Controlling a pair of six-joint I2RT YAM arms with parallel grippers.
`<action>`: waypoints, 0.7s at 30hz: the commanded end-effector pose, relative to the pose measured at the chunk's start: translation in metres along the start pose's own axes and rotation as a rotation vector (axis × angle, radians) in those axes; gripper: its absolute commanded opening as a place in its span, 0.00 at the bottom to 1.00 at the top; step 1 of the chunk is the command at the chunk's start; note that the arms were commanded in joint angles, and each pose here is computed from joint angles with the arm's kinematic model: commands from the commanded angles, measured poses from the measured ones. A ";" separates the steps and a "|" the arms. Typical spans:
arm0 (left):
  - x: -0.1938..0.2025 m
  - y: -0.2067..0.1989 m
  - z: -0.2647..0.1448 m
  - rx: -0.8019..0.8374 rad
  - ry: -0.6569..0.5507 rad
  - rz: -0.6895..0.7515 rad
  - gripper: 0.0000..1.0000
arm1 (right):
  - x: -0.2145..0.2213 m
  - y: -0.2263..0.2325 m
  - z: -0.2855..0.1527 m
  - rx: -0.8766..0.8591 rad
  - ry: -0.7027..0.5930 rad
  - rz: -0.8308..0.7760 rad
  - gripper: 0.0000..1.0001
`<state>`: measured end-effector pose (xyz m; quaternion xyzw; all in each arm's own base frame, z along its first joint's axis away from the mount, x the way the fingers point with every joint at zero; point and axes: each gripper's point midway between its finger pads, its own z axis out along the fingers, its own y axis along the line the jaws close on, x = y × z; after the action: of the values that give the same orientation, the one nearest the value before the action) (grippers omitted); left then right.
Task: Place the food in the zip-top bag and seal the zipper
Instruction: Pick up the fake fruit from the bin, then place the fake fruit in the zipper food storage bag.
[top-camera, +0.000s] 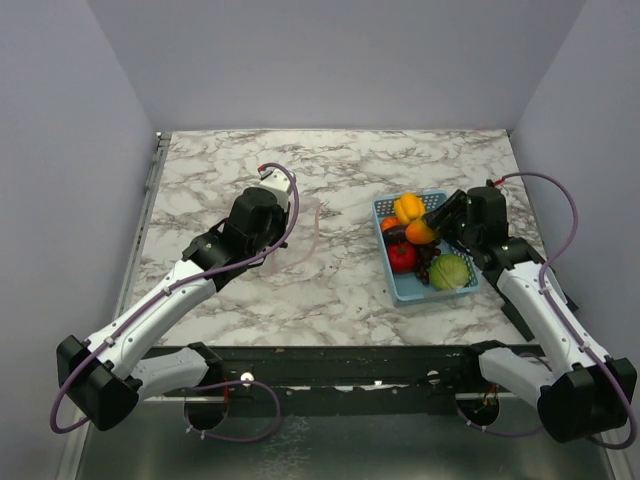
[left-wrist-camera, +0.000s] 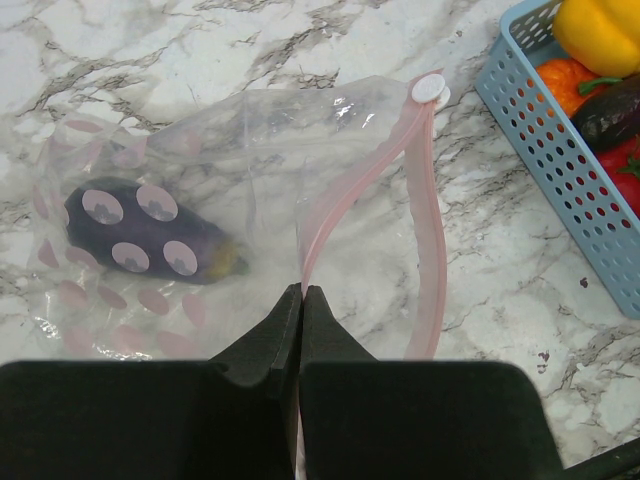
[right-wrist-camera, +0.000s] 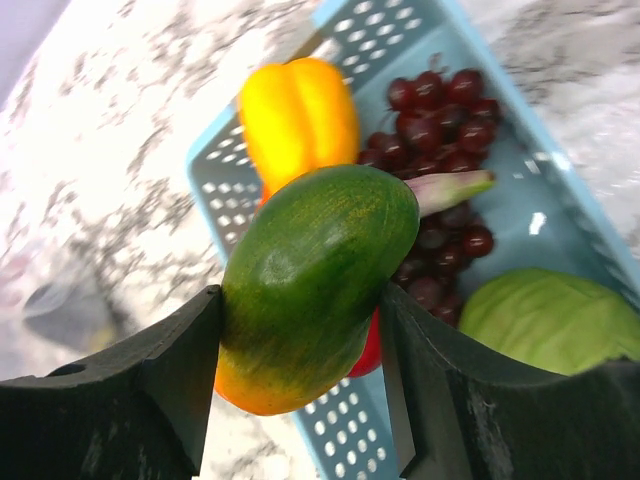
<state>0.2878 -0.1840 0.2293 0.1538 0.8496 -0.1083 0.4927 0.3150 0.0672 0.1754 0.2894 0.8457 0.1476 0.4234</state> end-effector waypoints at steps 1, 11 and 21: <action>0.000 0.005 -0.002 -0.024 -0.016 0.000 0.00 | 0.007 0.048 -0.017 -0.264 0.074 -0.062 0.01; -0.001 0.005 -0.002 -0.025 -0.020 -0.002 0.00 | 0.027 0.115 -0.059 -0.554 0.119 -0.215 0.01; -0.002 0.004 -0.003 -0.015 -0.022 -0.005 0.00 | 0.063 0.177 -0.094 -0.770 0.195 -0.394 0.01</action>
<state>0.2885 -0.1826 0.2289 0.1514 0.8499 -0.1045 0.4938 0.2791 0.2188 0.2598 -0.0072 0.8234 0.3672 0.4326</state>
